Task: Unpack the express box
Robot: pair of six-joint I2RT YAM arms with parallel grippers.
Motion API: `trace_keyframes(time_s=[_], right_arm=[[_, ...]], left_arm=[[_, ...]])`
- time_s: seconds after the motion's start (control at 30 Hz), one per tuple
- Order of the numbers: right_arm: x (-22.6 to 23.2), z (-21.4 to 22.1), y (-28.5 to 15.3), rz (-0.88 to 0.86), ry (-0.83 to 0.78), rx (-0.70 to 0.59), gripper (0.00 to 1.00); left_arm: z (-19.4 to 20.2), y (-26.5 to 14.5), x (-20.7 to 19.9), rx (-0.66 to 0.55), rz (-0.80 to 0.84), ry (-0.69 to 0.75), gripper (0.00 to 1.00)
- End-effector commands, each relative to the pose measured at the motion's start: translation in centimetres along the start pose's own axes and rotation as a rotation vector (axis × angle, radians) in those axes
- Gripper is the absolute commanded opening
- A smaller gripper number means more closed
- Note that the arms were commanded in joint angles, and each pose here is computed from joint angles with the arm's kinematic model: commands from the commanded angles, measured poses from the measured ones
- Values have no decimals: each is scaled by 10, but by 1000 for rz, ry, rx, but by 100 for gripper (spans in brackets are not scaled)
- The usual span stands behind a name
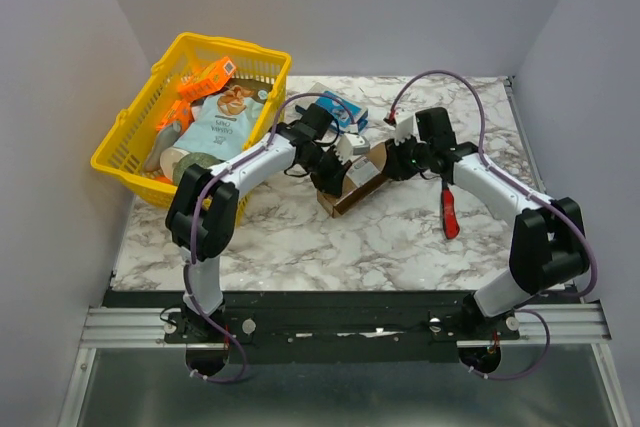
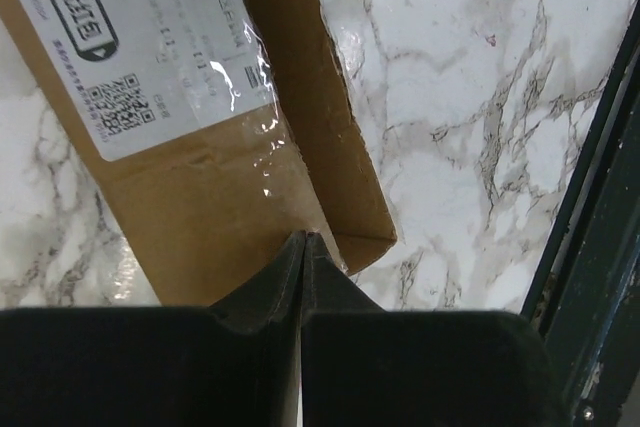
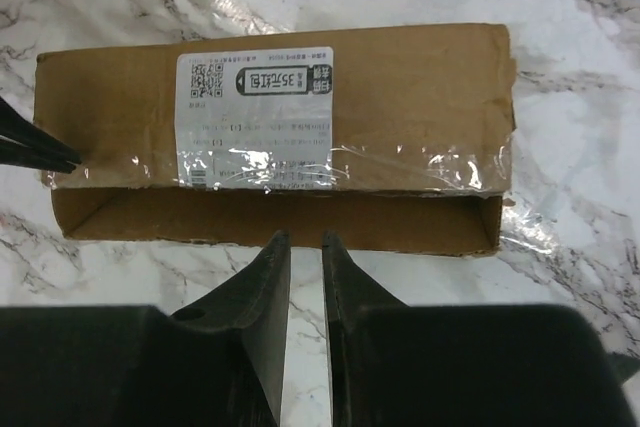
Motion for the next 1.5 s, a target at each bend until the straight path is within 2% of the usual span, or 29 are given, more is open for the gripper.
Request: trace_keyframes(time_s=[0.0, 0.13, 0.47, 0.53, 0.7, 0.9, 1.13, 1.47], right_arm=[[11, 18, 7, -54, 19, 40, 26], [8, 36, 10, -22, 9, 86, 26], [15, 86, 5, 10, 30, 202, 25], [16, 80, -1, 23, 32, 177, 21], [21, 16, -12, -50, -23, -4, 17], [8, 0, 4, 2, -67, 0, 16], [2, 32, 28, 32, -69, 120, 15], [22, 89, 15, 24, -13, 221, 17]], left_arm=[[13, 11, 6, 12, 50, -111, 8], [20, 13, 12, 11, 85, -193, 8], [18, 13, 17, -16, 95, -215, 8], [20, 13, 17, -16, 100, -218, 8], [22, 16, 15, -19, 112, -228, 8], [20, 17, 17, -16, 116, -231, 8], [18, 17, 17, -18, 114, -238, 8], [12, 12, 28, -30, 125, -262, 5]])
Point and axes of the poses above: each gripper's point midway between its finger pads, its own y axis out along the fingers, its own x axis along the line the jaws close on, z = x × y, the point moved 4 cm from there along -y, back along the fingers, and after that the axes turned 10 degrees about -y, right-handed, at the moved point
